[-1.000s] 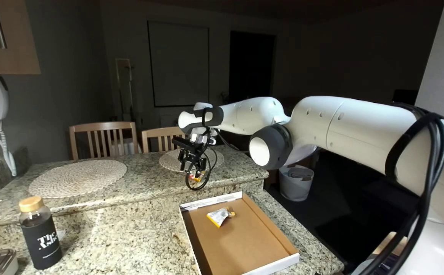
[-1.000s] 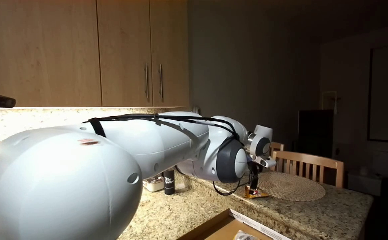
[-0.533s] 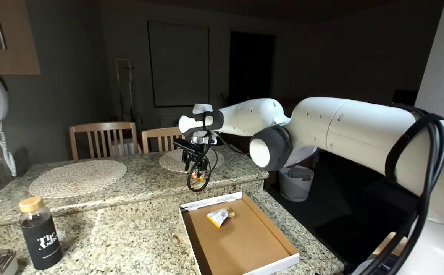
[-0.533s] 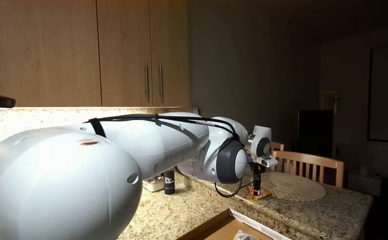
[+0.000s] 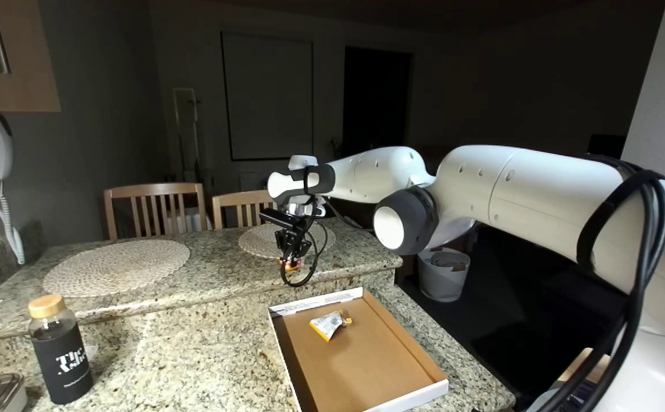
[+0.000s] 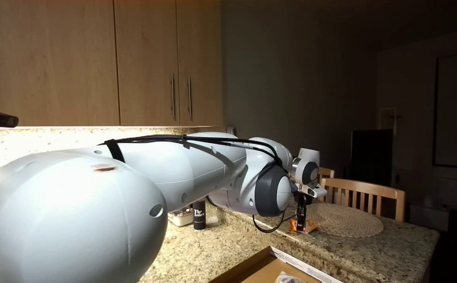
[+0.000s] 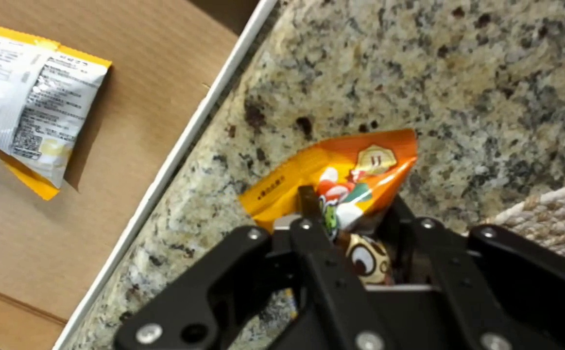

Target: Place the two sachets on the box.

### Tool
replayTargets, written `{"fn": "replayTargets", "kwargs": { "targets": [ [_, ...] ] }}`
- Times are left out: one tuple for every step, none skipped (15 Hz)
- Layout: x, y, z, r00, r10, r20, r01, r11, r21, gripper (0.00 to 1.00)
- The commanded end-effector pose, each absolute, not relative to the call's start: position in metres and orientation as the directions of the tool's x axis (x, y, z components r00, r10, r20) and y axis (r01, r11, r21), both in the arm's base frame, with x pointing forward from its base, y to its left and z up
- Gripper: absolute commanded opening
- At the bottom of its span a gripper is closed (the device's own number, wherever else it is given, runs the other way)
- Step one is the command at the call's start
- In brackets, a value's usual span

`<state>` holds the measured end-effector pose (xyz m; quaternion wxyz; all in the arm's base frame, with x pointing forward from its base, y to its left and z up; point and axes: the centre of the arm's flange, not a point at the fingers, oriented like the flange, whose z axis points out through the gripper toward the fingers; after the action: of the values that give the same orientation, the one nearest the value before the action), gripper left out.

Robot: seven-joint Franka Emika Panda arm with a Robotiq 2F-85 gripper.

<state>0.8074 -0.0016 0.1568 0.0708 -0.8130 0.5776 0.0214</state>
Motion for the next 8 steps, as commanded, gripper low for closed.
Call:
{"fn": "replayTargets", "kwargs": {
  "targets": [
    [0.803,-0.009,0.171,0.383,-0.908,-0.172,-0.924,-0.378,-0.059,0.05],
    [0.793,-0.015,0.178,0.409,-0.890,-0.202,-0.911,-0.409,-0.041,0.04],
    [0.777,-0.023,0.185,0.447,-0.864,-0.232,-0.889,-0.458,-0.003,0.03],
    [0.765,-0.030,0.190,0.457,-0.853,-0.251,-0.877,-0.479,0.029,0.02],
    [0.749,-0.038,0.194,0.473,-0.835,-0.281,-0.857,-0.510,0.073,0.05],
    [0.737,-0.045,0.196,0.484,-0.819,-0.310,-0.836,-0.537,0.112,0.03],
    [0.722,-0.050,0.196,0.489,-0.803,-0.340,-0.813,-0.561,0.155,0.02],
    [0.712,-0.055,0.196,0.500,-0.781,-0.375,-0.785,-0.591,0.185,0.04]
  ]
}}
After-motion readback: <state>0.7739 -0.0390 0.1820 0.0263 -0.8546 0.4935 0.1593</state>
